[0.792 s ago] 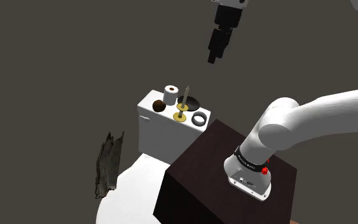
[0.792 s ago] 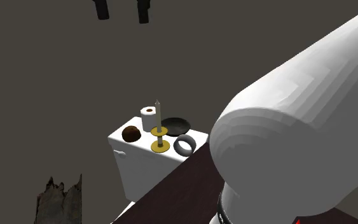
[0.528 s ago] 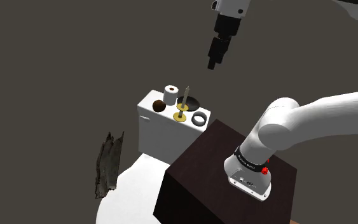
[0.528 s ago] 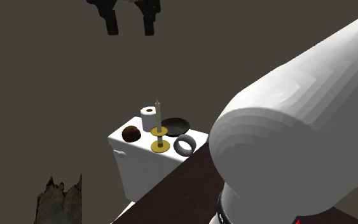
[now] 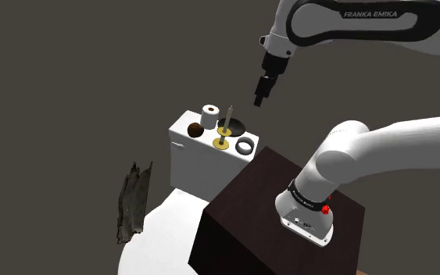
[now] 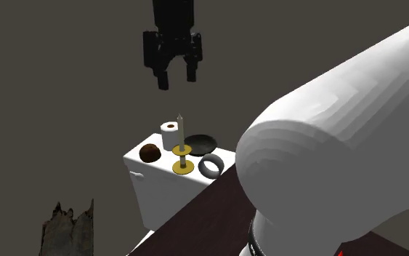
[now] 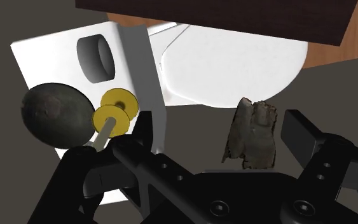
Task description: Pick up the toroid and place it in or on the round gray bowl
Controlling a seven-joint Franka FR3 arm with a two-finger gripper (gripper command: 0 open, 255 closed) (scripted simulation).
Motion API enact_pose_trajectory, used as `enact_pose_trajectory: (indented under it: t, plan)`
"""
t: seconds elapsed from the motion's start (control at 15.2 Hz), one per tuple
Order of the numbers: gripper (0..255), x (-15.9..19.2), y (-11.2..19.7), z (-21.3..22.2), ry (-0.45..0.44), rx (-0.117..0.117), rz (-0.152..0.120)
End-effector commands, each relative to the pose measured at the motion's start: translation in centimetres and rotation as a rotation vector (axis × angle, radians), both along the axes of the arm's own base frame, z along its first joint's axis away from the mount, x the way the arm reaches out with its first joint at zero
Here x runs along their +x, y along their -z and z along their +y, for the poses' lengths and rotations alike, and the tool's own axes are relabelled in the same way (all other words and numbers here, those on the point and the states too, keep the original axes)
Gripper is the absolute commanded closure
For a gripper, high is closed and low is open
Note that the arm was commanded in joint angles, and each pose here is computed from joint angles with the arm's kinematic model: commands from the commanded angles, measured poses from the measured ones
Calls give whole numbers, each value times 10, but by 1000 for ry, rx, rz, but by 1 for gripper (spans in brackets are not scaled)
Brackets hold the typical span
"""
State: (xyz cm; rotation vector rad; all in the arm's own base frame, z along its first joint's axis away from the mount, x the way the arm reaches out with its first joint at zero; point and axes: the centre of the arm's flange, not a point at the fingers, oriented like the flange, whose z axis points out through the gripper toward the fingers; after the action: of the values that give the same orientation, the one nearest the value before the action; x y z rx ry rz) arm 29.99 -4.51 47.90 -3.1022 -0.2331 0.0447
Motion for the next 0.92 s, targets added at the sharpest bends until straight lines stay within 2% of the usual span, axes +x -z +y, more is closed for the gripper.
enact_pose_trajectory:
  t: [0.0, 0.86]
  plan:
    - [0, 2, 22, -11, -3, -3, -13]
    - [0, 7, 169, -95, -16, -17, -80]
